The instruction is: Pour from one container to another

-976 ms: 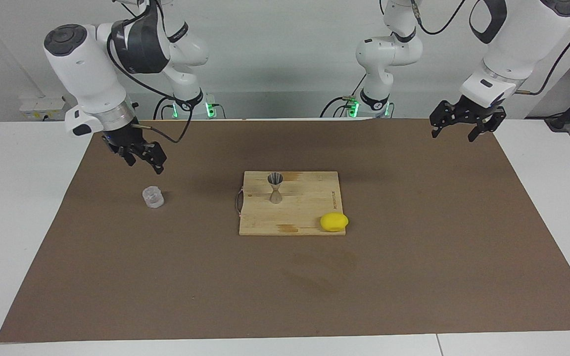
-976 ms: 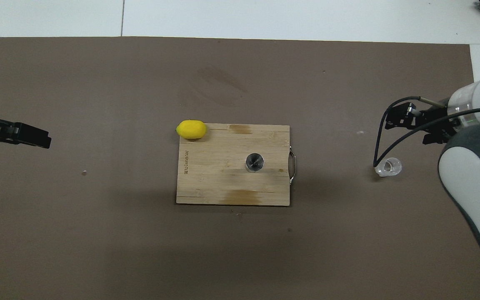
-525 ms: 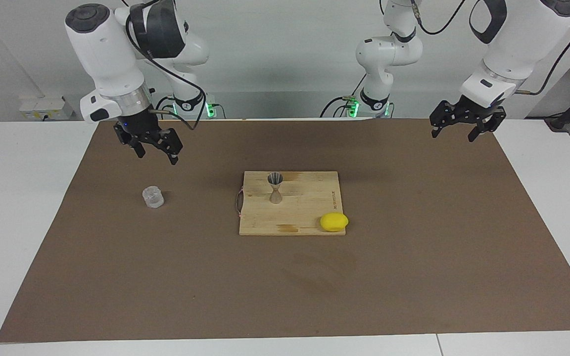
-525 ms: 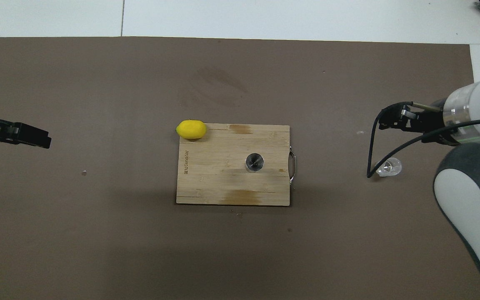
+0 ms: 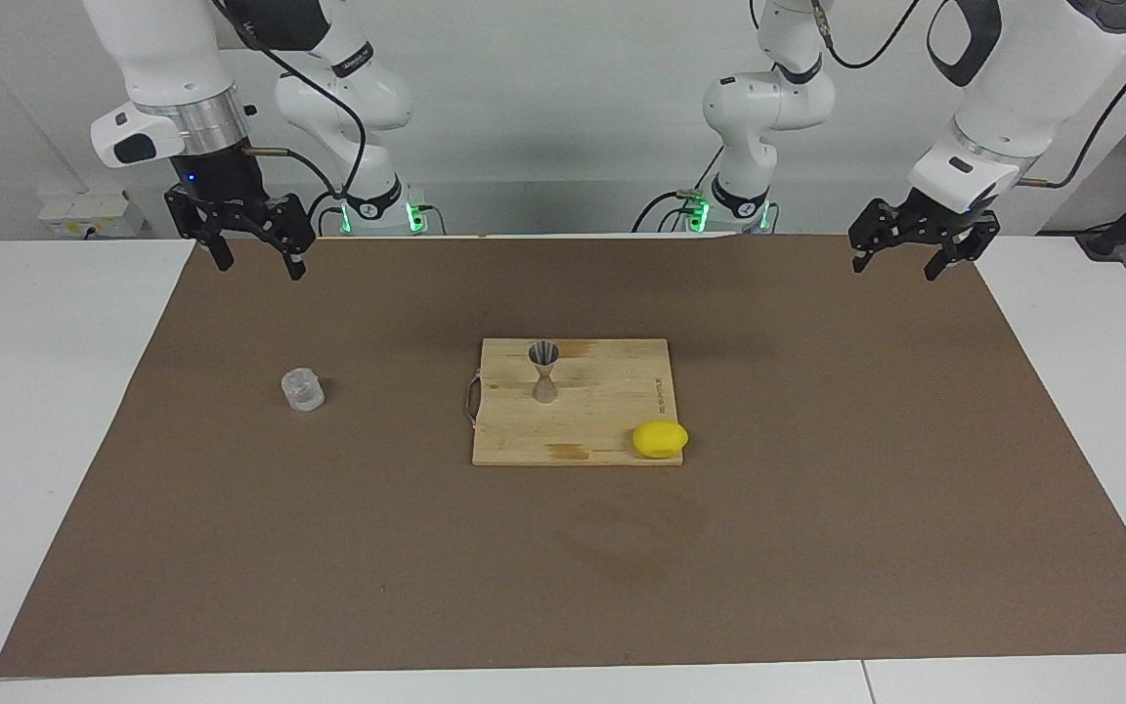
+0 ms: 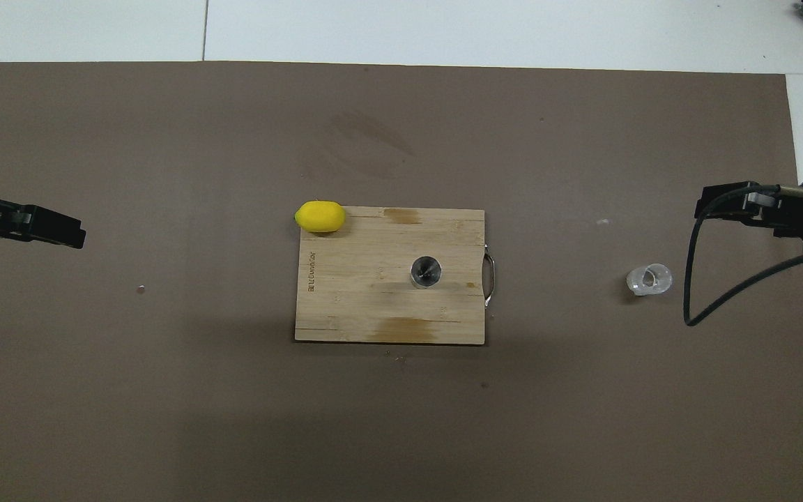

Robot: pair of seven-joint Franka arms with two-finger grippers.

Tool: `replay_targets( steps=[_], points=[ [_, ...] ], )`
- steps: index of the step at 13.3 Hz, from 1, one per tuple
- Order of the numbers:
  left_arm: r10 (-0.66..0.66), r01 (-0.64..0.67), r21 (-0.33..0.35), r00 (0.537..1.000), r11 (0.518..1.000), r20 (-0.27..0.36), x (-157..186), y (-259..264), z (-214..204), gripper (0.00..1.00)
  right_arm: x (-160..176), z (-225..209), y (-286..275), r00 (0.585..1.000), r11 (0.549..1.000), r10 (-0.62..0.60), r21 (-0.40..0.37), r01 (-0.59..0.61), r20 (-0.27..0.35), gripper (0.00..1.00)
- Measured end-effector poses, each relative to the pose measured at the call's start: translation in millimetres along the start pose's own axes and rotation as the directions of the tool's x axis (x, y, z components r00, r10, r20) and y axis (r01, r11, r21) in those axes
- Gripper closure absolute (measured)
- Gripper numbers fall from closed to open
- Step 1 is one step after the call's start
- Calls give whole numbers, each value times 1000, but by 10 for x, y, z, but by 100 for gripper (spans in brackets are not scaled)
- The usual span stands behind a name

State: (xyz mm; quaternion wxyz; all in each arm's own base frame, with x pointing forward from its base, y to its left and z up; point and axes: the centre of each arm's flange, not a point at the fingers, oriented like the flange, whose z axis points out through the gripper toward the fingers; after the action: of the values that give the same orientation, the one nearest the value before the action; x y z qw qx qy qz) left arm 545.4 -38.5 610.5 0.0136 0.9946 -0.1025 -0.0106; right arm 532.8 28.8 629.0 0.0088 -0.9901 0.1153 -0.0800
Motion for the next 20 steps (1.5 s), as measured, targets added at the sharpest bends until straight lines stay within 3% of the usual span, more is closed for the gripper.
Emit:
replay_targets(
  steps=[9,14,20],
  points=[
    [0,0,0,1000,1000,0,0,0,0,0,208,202,87,986,999,-27,-29,33,163,0],
    [0,0,0,1000,1000,0,0,0,0,0,3,306,-48,979,992,-78,-87,95,187,2],
    [0,0,0,1000,1000,0,0,0,0,0,-26,291,-62,981,993,-80,-77,95,179,1]
  ],
)
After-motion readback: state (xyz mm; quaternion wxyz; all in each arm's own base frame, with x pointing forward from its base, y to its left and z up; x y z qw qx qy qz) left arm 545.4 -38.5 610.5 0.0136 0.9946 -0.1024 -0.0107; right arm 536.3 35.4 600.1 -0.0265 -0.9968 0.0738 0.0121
